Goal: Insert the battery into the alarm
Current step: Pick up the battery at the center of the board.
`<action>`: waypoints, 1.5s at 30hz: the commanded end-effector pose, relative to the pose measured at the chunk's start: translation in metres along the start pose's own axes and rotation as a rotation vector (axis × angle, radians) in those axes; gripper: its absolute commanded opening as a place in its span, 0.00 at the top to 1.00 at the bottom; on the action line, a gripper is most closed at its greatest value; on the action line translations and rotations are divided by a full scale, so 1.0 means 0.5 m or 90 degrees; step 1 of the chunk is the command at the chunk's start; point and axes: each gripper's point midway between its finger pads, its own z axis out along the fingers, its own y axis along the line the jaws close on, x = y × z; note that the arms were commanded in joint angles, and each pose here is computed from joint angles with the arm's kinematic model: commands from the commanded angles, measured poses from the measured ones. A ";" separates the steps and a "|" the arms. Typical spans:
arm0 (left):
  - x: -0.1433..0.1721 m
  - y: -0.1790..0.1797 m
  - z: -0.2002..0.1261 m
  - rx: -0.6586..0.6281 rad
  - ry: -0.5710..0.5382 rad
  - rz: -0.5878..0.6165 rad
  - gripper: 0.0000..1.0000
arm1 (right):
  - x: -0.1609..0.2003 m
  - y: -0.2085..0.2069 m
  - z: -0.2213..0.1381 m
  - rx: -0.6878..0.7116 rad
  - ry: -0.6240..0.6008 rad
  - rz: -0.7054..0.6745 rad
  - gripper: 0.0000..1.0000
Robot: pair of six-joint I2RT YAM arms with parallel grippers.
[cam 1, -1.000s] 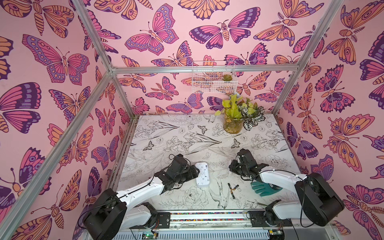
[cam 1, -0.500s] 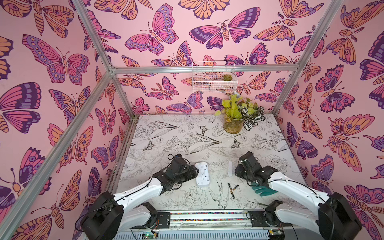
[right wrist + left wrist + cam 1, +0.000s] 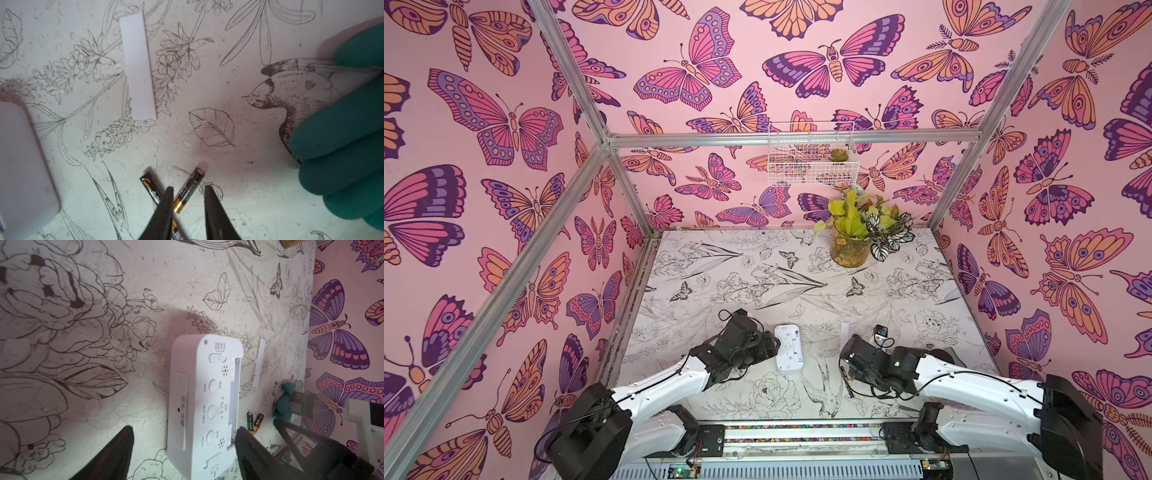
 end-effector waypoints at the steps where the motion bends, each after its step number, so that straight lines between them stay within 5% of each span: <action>1: 0.010 0.034 0.003 -0.032 0.003 -0.011 0.21 | 0.001 0.009 0.000 0.008 -0.012 0.031 0.72; 45: 0.013 0.037 0.008 -0.039 0.009 -0.011 0.21 | 0.046 -0.007 0.055 0.088 0.011 0.007 0.79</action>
